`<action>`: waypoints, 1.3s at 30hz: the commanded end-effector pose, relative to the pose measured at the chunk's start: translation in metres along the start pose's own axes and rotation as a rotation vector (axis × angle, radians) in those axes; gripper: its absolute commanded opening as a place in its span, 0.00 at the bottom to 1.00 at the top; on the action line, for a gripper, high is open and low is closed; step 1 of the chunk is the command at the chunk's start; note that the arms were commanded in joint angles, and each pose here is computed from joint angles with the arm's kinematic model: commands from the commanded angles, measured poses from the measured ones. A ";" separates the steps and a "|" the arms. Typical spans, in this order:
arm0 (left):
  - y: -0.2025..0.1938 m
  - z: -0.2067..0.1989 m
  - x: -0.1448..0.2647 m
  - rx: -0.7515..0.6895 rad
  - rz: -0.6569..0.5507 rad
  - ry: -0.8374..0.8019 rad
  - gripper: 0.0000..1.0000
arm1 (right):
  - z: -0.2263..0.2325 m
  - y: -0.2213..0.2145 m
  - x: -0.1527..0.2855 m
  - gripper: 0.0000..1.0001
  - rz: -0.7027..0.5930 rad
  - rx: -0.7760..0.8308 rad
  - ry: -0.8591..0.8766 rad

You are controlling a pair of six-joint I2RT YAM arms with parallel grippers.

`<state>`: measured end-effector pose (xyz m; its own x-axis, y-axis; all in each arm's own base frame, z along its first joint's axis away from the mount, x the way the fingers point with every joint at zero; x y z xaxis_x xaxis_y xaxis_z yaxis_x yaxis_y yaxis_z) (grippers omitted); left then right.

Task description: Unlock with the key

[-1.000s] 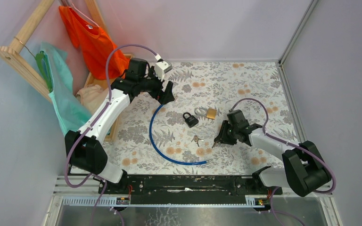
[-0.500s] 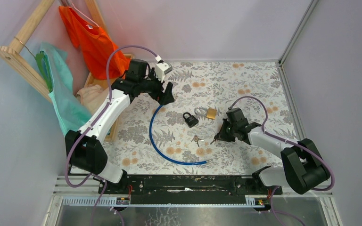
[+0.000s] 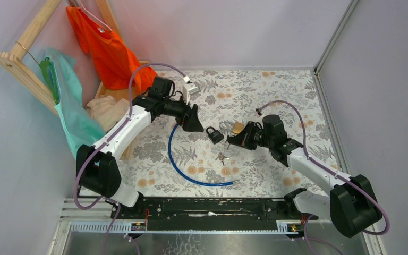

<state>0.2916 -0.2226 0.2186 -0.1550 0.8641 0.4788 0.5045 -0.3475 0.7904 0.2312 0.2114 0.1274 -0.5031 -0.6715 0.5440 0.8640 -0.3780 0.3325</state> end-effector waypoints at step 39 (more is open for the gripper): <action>0.035 -0.122 0.005 0.370 -0.212 -0.606 0.38 | 0.176 0.030 0.052 0.00 -0.188 0.019 0.750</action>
<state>0.2160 -0.2791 0.2832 0.1384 0.9898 -0.0337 0.8250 -0.0963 0.5569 0.2270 0.2733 0.2728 -0.4870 -0.8661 -0.1130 0.8144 -0.4970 0.2997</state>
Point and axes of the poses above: each gripper's point midway between its finger pads, its own x axis back along the fingers, its own z axis along the line the jaws close on, y = z × x, the point moved 2 cm from there along x, back along the fingers, and after that the axes turned 3 degrees about -x, right-handed, at the moved point
